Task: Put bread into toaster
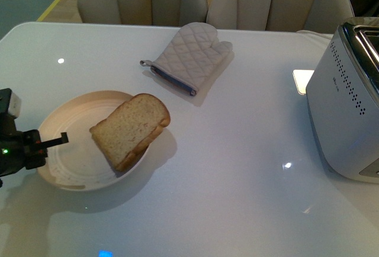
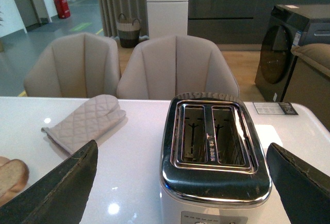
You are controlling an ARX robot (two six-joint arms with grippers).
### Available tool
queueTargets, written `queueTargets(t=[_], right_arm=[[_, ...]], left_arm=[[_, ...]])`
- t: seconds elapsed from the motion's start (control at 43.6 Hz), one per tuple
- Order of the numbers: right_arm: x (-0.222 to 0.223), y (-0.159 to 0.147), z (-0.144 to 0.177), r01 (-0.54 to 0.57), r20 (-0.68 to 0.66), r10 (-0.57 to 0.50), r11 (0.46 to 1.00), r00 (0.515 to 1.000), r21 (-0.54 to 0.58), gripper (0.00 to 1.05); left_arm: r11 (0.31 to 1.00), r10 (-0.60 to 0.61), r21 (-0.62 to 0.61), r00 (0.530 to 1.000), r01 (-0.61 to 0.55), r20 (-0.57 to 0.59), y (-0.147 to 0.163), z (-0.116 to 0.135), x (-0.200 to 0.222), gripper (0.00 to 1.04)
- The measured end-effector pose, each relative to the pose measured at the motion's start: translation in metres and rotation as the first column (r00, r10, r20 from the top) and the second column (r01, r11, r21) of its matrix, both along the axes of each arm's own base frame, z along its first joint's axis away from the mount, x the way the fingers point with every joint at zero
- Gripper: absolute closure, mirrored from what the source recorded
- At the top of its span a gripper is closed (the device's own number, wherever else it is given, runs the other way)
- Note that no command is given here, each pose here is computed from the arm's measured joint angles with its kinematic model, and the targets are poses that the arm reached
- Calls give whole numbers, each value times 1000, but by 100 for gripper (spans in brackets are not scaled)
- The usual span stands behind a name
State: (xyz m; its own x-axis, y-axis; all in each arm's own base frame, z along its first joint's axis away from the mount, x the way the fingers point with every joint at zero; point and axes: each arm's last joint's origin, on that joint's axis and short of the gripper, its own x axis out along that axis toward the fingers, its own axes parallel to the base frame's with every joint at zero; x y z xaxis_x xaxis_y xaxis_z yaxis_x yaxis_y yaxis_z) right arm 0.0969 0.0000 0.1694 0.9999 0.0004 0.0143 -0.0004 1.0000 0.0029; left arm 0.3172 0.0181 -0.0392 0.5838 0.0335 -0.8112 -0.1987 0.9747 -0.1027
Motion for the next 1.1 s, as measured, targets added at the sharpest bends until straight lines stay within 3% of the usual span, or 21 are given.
queueTargets(t=[0.688, 1.101], right_arm=[[0, 0, 0, 0, 0, 0, 1000, 1000, 0, 9], [0, 0, 0, 0, 0, 0, 1000, 1000, 0, 9]], left_arm=[[954, -298, -27, 954, 298, 14, -89, -1, 2, 100], [922, -386, -41, 923, 386, 16, -126, 2, 2, 98]])
